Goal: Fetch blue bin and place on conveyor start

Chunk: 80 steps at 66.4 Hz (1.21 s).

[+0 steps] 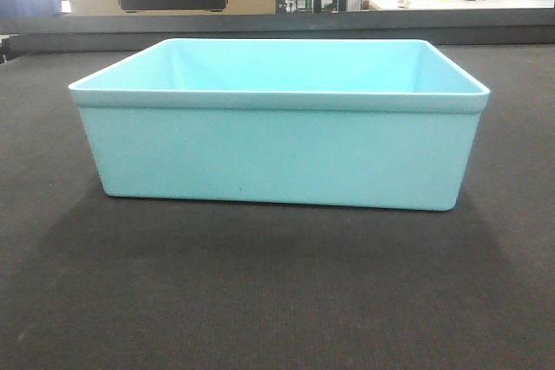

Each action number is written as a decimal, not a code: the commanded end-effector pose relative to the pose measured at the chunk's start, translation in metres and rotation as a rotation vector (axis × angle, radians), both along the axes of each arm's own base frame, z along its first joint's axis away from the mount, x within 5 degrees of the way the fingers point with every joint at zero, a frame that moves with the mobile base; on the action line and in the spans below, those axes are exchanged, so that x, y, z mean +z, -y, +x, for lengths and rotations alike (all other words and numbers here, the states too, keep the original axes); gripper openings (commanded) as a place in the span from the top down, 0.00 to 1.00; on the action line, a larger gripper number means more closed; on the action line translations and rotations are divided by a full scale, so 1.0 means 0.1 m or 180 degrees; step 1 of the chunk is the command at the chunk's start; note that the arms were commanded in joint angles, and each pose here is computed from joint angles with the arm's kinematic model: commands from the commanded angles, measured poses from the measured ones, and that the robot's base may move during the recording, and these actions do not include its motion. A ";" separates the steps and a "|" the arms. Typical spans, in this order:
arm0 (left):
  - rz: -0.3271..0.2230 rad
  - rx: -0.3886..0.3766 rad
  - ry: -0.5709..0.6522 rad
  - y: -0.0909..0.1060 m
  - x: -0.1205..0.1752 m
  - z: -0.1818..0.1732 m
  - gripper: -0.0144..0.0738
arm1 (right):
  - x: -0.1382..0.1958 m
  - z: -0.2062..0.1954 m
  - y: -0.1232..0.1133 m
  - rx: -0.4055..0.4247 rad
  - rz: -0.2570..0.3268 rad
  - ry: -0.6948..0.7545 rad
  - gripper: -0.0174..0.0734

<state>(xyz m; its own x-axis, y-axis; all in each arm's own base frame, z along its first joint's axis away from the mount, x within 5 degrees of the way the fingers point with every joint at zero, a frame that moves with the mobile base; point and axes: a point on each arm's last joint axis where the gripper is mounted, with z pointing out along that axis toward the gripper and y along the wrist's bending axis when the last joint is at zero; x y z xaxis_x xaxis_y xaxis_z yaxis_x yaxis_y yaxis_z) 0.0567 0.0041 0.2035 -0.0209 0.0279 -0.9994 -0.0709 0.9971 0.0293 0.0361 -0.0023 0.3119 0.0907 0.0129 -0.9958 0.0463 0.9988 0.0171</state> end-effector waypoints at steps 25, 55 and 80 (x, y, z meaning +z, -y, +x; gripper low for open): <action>0.0007 -0.0019 0.0085 0.00 0.03 0.00 0.96 | -0.98 0.15 0.05 -0.0306 0.0271 -0.0610 0.99; 0.0007 -0.0019 0.0085 0.00 0.03 0.00 0.96 | -1.23 0.18 0.06 -0.0337 0.0203 -0.0863 0.99; 0.0007 -0.0019 0.0085 0.00 0.03 0.00 0.96 | -1.23 0.18 0.05 -0.0317 0.0287 -0.0855 0.99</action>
<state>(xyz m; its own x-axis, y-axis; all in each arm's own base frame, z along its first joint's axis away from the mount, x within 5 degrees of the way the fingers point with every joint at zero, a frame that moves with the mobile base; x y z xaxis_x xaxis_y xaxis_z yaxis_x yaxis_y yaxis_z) 0.0567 0.0041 0.2034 -0.0193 0.0280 -0.9994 -0.0709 0.9971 0.0293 0.0541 -0.0073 0.1859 -0.2000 0.1106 -0.9735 0.1560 0.9845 0.0798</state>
